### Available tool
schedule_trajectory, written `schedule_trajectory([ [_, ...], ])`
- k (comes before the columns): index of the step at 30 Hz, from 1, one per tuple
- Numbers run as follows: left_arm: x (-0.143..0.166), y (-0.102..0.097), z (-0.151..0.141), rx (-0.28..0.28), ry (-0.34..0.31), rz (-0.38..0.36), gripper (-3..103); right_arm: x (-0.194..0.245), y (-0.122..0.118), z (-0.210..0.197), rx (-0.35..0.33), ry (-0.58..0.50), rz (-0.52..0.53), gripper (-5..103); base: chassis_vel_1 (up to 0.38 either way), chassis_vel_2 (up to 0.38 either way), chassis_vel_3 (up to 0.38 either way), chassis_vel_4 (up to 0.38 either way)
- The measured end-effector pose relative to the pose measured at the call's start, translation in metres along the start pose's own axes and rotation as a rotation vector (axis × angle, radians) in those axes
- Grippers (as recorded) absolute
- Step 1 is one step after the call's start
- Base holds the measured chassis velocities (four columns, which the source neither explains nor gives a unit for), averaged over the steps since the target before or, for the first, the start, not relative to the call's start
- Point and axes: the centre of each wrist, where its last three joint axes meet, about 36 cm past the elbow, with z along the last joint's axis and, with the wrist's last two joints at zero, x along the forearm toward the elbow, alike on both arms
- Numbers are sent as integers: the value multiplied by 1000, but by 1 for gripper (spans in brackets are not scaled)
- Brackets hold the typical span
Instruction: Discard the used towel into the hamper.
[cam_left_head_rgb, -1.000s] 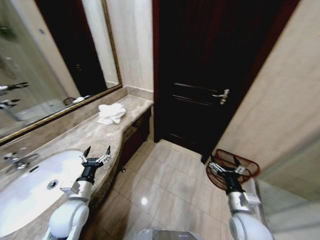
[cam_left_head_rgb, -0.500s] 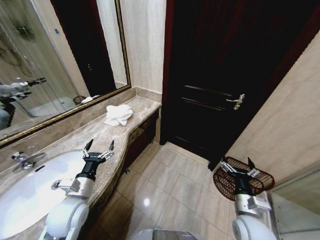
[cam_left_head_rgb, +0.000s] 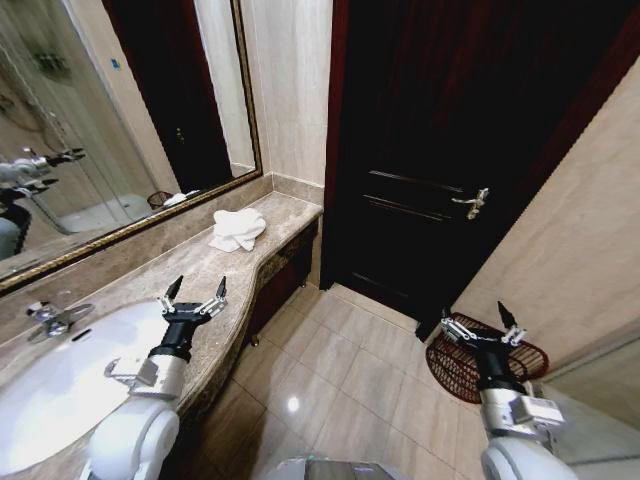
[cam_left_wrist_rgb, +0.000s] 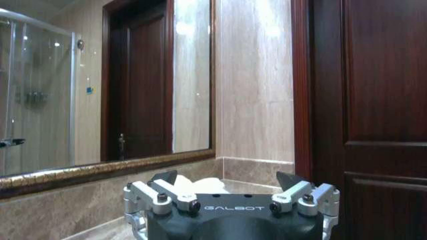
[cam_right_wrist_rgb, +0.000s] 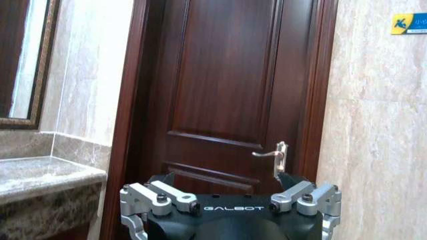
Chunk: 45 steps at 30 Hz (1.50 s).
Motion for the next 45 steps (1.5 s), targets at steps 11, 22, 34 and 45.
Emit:
schedule_trajectory([
  [11,-2,1,2,-1,-1,-3,100,1,-2,8,-18,31,35,100,0,0,0,0],
  [22,1,-3,-8,-6,-8,6,100,0,-4,7,-9,55,34,100,0,0,0,0],
  [34,1,-8,-15,-3,4,7,100,-10,-14,3,20,71,-21,100,0,0,0,0],
  [45,24,2,-4,-20,50,-97,100,-79,-52,62,44,88,-204,100,0,0,0,0],
])
